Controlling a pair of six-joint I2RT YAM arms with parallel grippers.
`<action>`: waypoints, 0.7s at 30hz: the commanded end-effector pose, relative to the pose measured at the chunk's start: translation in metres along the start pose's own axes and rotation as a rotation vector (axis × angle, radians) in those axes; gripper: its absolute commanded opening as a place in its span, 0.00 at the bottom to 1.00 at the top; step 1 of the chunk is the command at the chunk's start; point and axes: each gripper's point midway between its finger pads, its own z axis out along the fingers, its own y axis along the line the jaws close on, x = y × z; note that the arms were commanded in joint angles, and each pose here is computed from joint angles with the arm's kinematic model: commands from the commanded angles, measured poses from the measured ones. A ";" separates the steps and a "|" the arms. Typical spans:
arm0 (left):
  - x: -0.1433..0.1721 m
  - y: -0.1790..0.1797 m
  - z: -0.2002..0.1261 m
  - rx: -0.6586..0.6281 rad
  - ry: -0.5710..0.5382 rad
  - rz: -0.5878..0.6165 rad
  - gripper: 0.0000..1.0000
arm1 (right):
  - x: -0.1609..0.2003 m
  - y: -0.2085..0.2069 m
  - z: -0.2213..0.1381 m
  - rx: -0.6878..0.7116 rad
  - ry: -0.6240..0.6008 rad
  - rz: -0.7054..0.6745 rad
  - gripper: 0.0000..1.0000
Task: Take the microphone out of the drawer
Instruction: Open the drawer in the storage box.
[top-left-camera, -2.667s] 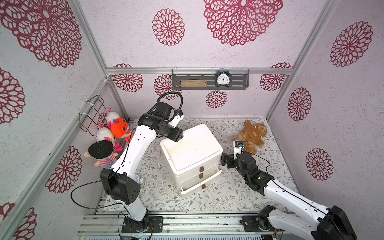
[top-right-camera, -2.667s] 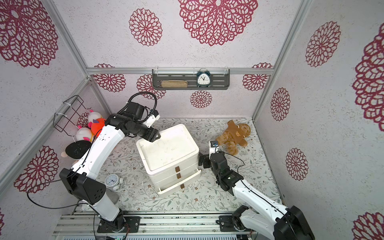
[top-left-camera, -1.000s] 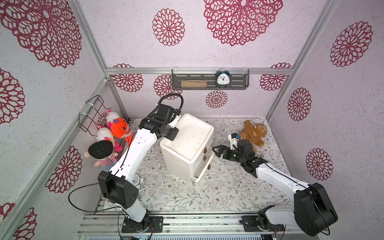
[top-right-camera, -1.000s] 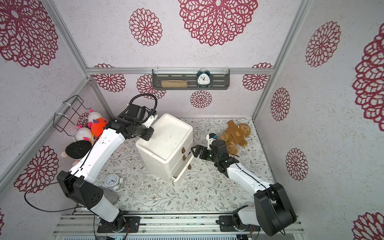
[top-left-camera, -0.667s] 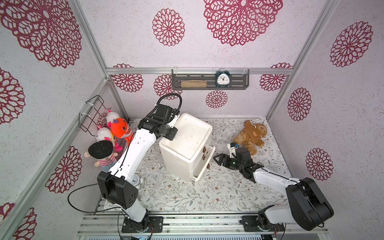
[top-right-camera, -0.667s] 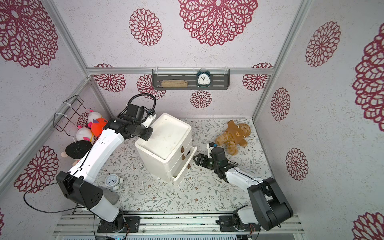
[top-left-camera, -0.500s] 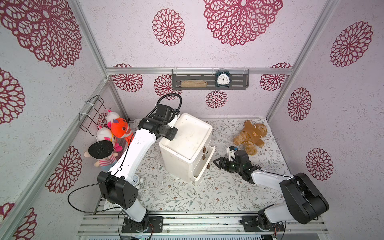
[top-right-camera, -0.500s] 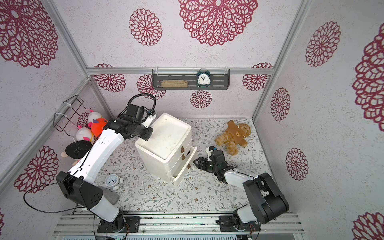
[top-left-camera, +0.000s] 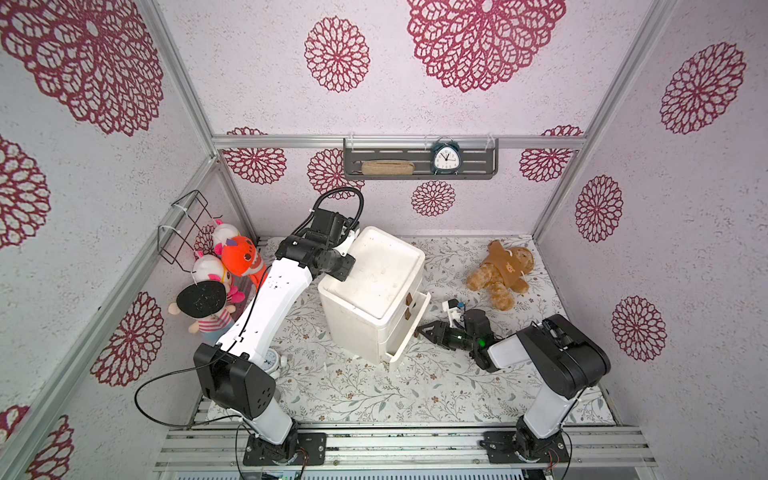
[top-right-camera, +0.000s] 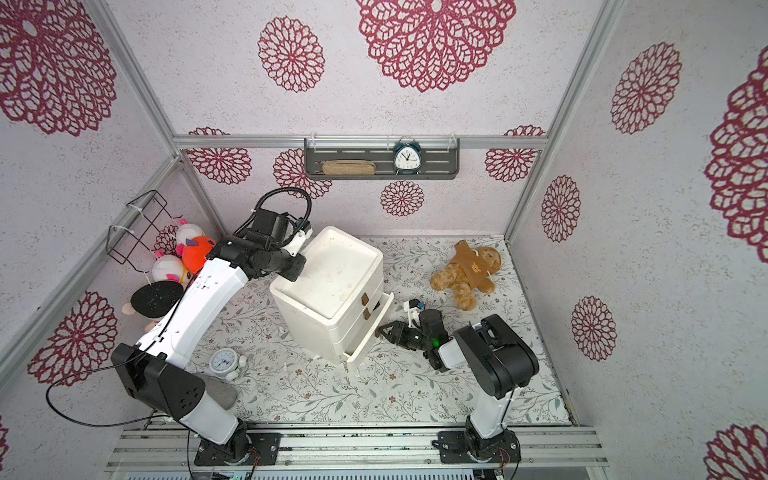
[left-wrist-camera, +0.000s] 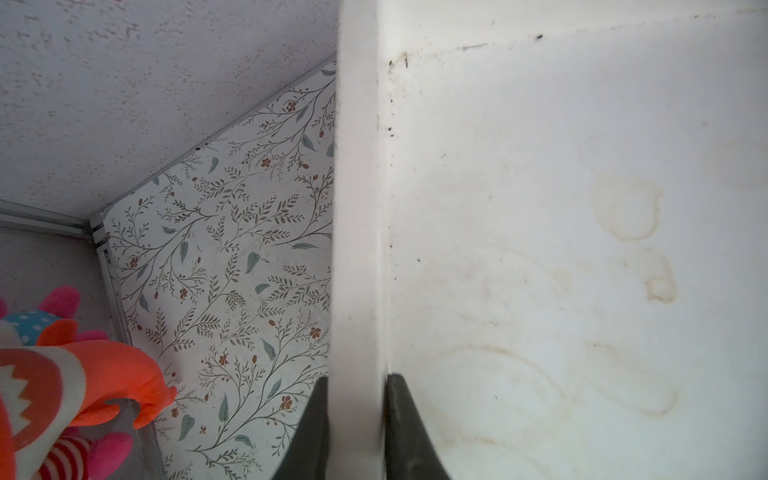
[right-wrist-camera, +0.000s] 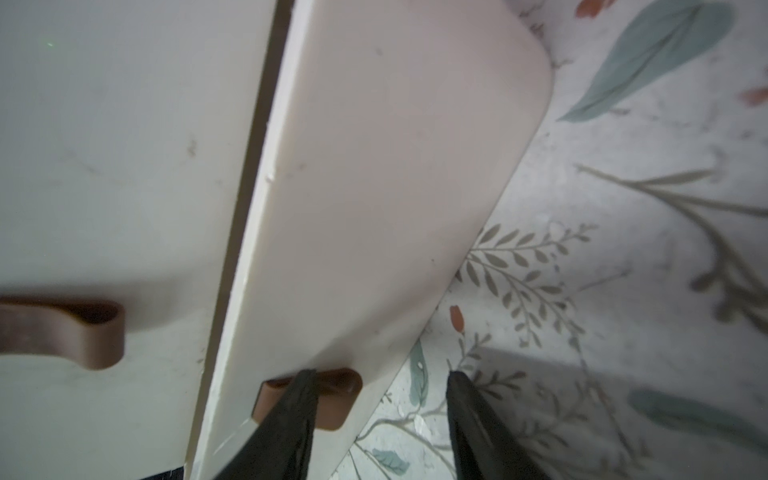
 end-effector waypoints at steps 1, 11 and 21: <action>0.022 0.047 0.014 -0.208 0.098 0.062 0.00 | -0.010 0.038 -0.001 -0.207 -0.046 -0.027 0.53; 0.024 0.046 0.012 -0.210 0.101 0.062 0.00 | -0.005 0.044 0.013 -0.341 -0.038 0.049 0.48; 0.024 0.045 0.015 -0.204 0.106 0.059 0.00 | 0.001 0.062 0.030 -0.415 -0.003 0.056 0.45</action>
